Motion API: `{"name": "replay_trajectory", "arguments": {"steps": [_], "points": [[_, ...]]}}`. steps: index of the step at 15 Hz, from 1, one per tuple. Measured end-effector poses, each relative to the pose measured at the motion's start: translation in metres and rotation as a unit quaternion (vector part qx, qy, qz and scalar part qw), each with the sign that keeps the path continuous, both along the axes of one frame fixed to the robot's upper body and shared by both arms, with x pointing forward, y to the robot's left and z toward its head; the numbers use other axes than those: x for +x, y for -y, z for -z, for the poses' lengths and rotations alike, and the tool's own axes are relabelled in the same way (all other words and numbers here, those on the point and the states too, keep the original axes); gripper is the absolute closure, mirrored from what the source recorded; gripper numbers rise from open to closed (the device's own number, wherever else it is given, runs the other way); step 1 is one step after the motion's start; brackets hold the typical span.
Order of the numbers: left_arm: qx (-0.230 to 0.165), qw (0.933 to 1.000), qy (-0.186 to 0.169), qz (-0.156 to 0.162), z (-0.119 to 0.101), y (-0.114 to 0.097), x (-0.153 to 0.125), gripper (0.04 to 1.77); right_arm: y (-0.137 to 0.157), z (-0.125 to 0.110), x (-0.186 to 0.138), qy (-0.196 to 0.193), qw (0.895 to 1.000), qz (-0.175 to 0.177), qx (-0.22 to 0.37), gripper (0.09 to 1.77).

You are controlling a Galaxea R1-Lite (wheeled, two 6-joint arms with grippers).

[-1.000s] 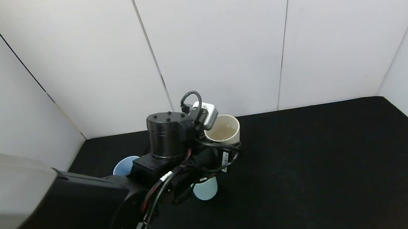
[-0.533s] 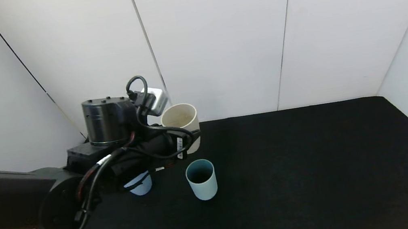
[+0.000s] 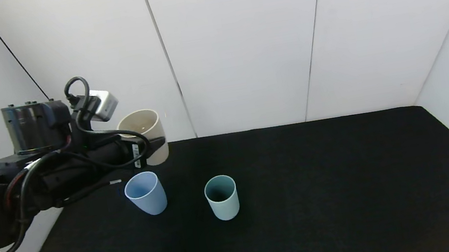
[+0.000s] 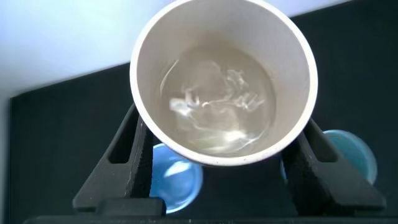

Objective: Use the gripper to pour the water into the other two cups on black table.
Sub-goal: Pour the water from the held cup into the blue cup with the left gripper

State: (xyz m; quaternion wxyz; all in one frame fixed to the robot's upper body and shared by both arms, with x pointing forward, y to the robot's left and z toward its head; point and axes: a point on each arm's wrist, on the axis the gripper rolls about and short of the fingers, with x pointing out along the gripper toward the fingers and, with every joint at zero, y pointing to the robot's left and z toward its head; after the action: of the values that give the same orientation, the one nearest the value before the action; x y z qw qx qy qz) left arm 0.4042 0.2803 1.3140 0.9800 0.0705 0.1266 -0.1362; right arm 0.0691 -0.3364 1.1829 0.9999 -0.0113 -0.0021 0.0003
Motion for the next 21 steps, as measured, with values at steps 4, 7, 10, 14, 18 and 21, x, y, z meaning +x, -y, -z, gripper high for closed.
{"name": "replay_trajectory", "arguments": {"steps": [4, 7, 10, 14, 18, 21], "points": [[0.021, 0.9994, -0.004, -0.028, 0.005, -0.038, -0.001, 0.61, 0.0, 0.0, 0.0, 0.0, 1.0, 0.0, 0.0, 0.15], [0.037, 0.9982, -0.006, -0.047, 0.009, -0.067, -0.003, 0.61, 0.0, 0.0, 0.0, 0.0, 1.0, 0.0, 0.0, 0.15], [0.068, 0.9959, -0.008, -0.06, 0.012, -0.094, -0.006, 0.61, 0.0, 0.0, 0.0, 0.0, 1.0, 0.0, 0.0, 0.15], [0.117, 0.9906, -0.009, -0.071, 0.017, -0.112, -0.008, 0.61, 0.0, 0.0, 0.0, 0.0, 1.0, 0.0, 0.0, 0.15], [0.162, 0.9848, -0.007, -0.062, 0.019, -0.117, -0.007, 0.62, 0.0, 0.0, 0.0, 0.0, 1.0, 0.0, 0.0, 0.15], [0.201, 0.9784, -0.005, -0.046, 0.022, -0.115, -0.006, 0.62, 0.0, 0.0, 0.0, 0.0, 1.0, 0.0, 0.0, 0.15]]}}
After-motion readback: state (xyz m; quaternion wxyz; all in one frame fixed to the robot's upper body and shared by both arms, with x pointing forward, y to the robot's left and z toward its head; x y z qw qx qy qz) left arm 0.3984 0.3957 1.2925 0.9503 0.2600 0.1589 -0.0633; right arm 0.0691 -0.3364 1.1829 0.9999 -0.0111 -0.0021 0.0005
